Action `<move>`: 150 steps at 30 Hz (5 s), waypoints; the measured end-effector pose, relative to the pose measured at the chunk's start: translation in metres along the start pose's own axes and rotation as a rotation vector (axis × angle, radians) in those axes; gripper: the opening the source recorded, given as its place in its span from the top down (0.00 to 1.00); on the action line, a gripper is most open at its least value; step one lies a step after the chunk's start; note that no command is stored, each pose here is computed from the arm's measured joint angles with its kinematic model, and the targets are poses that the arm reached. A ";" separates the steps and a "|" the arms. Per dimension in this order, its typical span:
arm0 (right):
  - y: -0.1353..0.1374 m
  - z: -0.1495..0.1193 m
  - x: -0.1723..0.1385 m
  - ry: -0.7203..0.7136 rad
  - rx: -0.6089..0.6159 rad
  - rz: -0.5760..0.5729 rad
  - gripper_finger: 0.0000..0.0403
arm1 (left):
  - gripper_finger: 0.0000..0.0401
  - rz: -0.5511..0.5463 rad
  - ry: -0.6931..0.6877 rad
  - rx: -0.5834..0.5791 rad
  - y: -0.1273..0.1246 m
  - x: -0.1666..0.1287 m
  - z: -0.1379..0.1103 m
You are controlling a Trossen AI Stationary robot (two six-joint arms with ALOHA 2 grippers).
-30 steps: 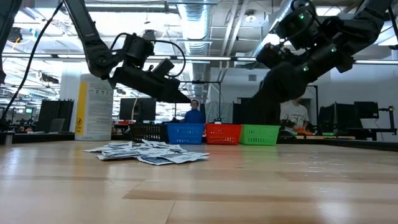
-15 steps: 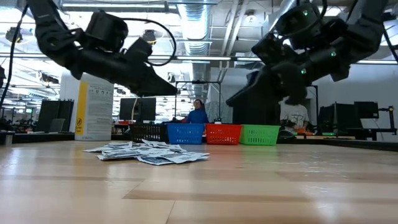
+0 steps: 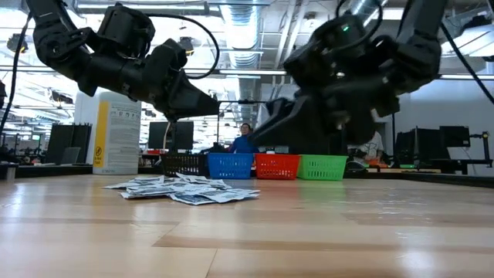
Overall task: Pick & Place First Aid Supplies
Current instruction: Put the gray towelette pack into the blue bin
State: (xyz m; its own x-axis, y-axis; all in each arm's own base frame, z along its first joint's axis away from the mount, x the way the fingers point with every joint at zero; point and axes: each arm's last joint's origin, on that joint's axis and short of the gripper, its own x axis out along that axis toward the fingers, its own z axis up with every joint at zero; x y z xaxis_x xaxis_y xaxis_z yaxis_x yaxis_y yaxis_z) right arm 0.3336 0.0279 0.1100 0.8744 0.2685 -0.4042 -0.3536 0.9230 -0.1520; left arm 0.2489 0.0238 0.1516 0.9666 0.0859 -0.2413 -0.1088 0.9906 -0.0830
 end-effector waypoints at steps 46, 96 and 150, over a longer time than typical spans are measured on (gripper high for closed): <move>-0.023 -0.054 0.028 0.318 0.142 0.038 0.78 | 0.71 -0.006 -0.004 -0.006 -0.001 0.000 0.000; 0.002 0.077 -0.024 0.257 -0.272 -0.700 0.98 | 0.68 -0.043 -0.088 -0.415 -0.005 0.032 0.020; 0.005 0.074 -0.024 0.307 -0.277 -0.694 0.97 | 0.97 -0.058 -0.111 -0.279 -0.012 0.045 0.025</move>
State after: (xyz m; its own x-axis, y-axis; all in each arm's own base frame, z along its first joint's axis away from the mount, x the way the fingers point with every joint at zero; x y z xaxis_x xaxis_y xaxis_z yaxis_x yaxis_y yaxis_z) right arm 0.3353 0.0458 0.1855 0.8087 -0.4660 -0.3590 0.1320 0.7385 -0.6612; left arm 0.2999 0.0186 0.1664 0.9909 0.0561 -0.1226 -0.0971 0.9278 -0.3601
